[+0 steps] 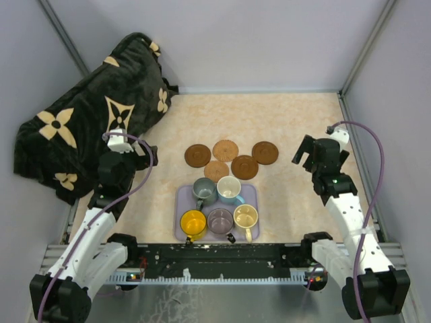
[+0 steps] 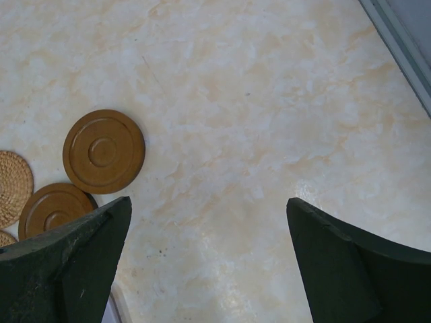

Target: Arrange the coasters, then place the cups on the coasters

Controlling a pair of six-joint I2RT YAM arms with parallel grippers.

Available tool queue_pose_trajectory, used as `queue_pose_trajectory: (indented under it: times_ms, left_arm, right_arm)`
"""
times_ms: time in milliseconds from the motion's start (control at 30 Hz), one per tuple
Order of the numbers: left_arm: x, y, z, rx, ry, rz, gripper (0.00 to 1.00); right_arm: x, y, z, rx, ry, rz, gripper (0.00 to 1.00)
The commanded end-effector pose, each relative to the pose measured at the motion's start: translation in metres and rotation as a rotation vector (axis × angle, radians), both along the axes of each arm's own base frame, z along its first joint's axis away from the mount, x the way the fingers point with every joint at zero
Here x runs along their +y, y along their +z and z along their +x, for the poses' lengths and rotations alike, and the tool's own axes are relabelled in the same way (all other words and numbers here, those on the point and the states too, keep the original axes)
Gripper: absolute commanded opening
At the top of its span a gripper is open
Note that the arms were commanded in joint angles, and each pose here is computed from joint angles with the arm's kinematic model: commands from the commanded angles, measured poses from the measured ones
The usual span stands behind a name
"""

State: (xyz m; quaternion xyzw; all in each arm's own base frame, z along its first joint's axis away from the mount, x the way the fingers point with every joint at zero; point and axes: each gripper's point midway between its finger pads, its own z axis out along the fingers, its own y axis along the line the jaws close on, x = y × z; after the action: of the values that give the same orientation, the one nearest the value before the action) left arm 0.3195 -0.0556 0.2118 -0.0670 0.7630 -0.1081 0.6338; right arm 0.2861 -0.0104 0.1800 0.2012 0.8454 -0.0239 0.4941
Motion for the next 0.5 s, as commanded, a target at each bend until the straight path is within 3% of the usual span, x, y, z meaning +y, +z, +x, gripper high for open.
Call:
queue_pose_trajectory:
  times_ms: [0,467]
  left_arm:
    - [-0.004,0.011,0.002,-0.015,-0.013,-0.012,1.0]
    - [-0.006,0.003,0.003,0.009,-0.021,-0.015,1.0]
  right_arm:
    - [0.003,0.003,0.004,-0.012,0.01,0.002,0.99]
    - [0.013,-0.001,0.009,-0.022,0.064,0.027,0.99]
